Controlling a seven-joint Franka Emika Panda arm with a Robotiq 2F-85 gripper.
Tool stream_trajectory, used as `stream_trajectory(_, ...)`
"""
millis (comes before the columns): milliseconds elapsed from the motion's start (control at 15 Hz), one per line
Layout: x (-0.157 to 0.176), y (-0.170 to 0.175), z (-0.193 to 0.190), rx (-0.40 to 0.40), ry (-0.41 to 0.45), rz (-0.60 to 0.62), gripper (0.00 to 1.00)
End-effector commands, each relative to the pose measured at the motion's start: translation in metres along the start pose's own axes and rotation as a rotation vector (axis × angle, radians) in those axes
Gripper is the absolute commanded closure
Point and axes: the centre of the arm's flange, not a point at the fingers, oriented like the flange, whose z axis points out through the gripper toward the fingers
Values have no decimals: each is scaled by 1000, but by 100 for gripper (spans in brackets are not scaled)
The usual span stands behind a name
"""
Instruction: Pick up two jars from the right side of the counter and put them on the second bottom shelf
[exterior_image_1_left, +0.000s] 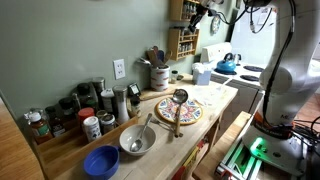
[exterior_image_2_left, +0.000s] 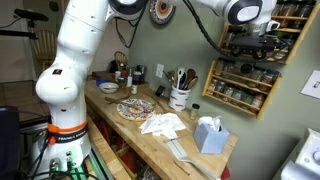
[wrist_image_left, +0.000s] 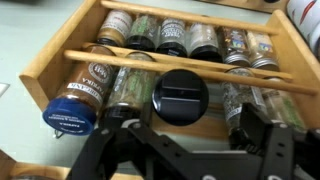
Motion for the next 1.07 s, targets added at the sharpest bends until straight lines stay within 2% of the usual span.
stream_trajectory(0, -17, 2, -14, 32, -89, 16, 0)
stream_trajectory(133, -28, 6, -18, 40, -122, 28, 2)
stream_trajectory(267, -33, 9, -14, 55, -136, 36, 9)
stream_trajectory(467, -30, 10, -1, 53, -113, 37, 44)
stream_trajectory(933, -29, 14, 22, 50, -97, 58, 98)
stream_trajectory(1000, -30, 16, 24, 43, -90, 64, 100)
